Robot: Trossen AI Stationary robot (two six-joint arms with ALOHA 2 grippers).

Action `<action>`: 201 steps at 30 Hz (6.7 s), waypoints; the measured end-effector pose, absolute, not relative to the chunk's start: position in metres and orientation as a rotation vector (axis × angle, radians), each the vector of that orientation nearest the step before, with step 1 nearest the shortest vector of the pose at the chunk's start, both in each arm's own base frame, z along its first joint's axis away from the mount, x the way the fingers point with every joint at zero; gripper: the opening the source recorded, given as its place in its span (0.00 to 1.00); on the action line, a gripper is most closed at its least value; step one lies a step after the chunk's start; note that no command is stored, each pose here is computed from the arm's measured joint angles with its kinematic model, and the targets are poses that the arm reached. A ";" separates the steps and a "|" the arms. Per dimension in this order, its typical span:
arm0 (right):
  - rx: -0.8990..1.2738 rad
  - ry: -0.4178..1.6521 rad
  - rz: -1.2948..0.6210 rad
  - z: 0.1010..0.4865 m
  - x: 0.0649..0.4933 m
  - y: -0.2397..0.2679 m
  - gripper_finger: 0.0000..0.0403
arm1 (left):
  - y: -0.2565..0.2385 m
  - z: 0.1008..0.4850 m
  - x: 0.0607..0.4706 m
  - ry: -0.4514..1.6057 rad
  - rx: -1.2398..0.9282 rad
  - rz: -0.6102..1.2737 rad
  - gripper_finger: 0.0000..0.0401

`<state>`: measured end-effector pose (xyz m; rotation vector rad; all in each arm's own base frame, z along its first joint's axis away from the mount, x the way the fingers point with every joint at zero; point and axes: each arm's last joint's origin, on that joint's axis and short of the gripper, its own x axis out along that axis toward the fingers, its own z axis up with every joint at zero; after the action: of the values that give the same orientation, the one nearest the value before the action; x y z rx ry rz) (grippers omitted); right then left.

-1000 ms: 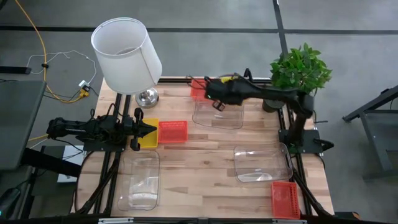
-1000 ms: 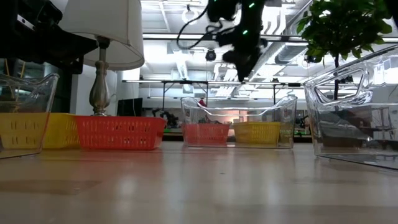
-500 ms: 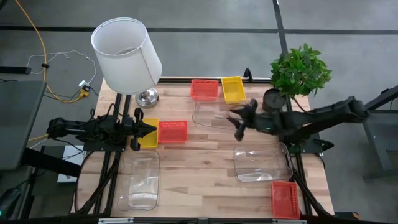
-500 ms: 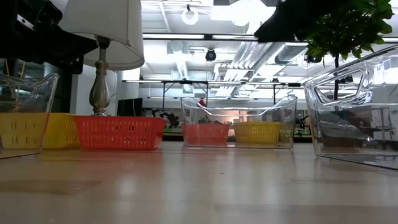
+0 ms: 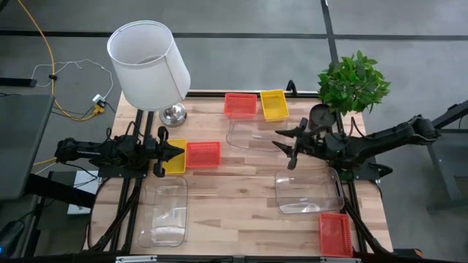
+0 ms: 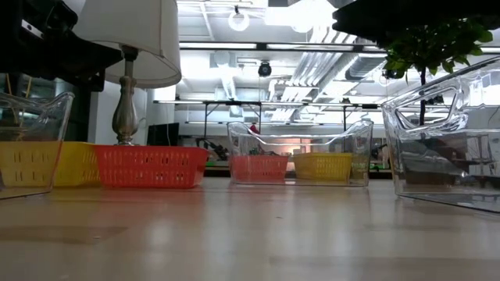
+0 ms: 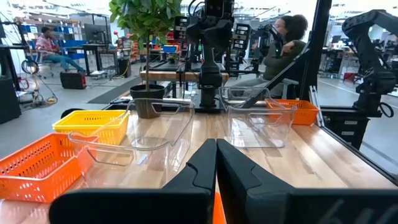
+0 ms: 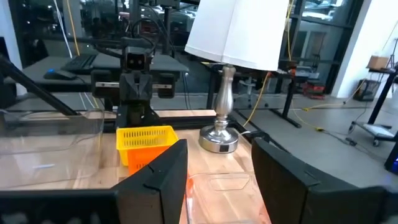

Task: Stack baskets by color
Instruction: Stack the bottom yellow bin on the top yellow bins

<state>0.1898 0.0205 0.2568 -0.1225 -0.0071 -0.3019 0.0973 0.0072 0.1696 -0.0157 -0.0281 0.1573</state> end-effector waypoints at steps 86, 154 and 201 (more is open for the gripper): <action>-0.121 -0.007 -0.306 0.257 0.190 0.020 0.41 | 0.007 0.151 0.160 1.262 -0.537 1.319 0.62; -0.093 -0.074 -0.282 0.263 0.190 0.021 0.41 | 0.087 0.324 0.316 0.481 0.020 0.769 0.00; 0.028 -0.084 -0.283 0.262 0.190 0.021 0.41 | 0.180 0.222 0.449 -0.157 -0.557 1.194 0.00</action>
<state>0.1897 0.0210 0.2623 0.0284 -0.0843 -0.2832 0.4494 0.1802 0.2224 -0.5571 -0.1571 1.1936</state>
